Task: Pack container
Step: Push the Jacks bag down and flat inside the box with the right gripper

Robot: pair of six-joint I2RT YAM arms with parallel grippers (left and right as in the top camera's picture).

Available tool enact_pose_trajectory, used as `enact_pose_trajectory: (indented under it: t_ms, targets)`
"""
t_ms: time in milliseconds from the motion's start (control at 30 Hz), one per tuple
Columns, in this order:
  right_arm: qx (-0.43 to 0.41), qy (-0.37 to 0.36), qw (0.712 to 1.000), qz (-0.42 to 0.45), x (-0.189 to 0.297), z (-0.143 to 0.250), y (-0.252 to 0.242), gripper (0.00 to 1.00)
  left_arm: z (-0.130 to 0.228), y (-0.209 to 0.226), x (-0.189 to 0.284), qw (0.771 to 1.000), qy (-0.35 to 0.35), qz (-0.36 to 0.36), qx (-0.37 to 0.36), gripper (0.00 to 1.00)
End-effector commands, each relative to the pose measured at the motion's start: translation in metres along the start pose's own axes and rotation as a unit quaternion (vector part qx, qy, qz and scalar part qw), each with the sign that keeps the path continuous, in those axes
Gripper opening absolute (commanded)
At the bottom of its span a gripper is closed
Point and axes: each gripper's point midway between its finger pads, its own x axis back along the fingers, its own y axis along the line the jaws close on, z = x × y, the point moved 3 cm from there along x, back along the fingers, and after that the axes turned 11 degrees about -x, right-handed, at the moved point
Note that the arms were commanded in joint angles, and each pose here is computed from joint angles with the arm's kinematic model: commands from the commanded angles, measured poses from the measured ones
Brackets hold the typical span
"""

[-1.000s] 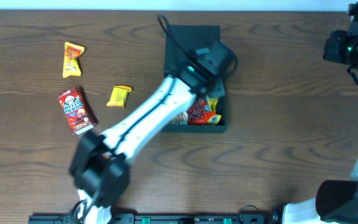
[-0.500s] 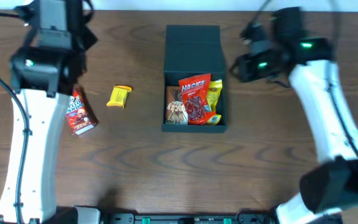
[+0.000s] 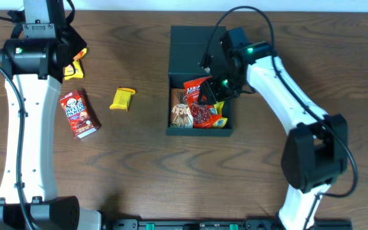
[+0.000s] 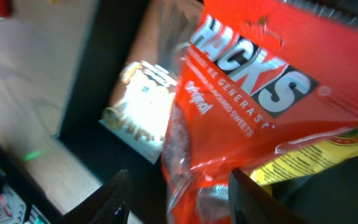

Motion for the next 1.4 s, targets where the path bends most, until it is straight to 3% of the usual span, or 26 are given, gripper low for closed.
enact_pose_trajectory:
  t_ms: [0, 200, 400, 900, 1367]
  targets:
    - [-0.030, 0.012, 0.999, 0.024, -0.013, 0.000, -0.011, 0.47, 0.004, -0.001, -0.013, 1.000, 0.015, -0.005, -0.013, 0.50]
    - [-0.057, 0.017, 0.996, 0.063, -0.022, 0.000, -0.023, 0.40, 0.006, -0.001, -0.018, 1.000, 0.020, -0.007, -0.014, 0.50]
    - [-0.080, 0.009, 0.992, 0.101, -0.021, -0.001, -0.034, 0.01, 0.004, -0.003, -0.018, 1.000, 0.016, -0.005, -0.013, 0.50]
    - [-0.117, 0.002, 0.983, 0.141, 0.031, -0.008, -0.028, 0.02, 0.005, -0.005, -0.018, 1.000, 0.019, 0.004, -0.012, 0.50]
    - [-0.158, 0.047, 0.969, 0.186, -0.015, 0.024, -0.065, 0.02, 0.006, -0.009, -0.018, 1.000, 0.023, 0.017, -0.006, 0.50]
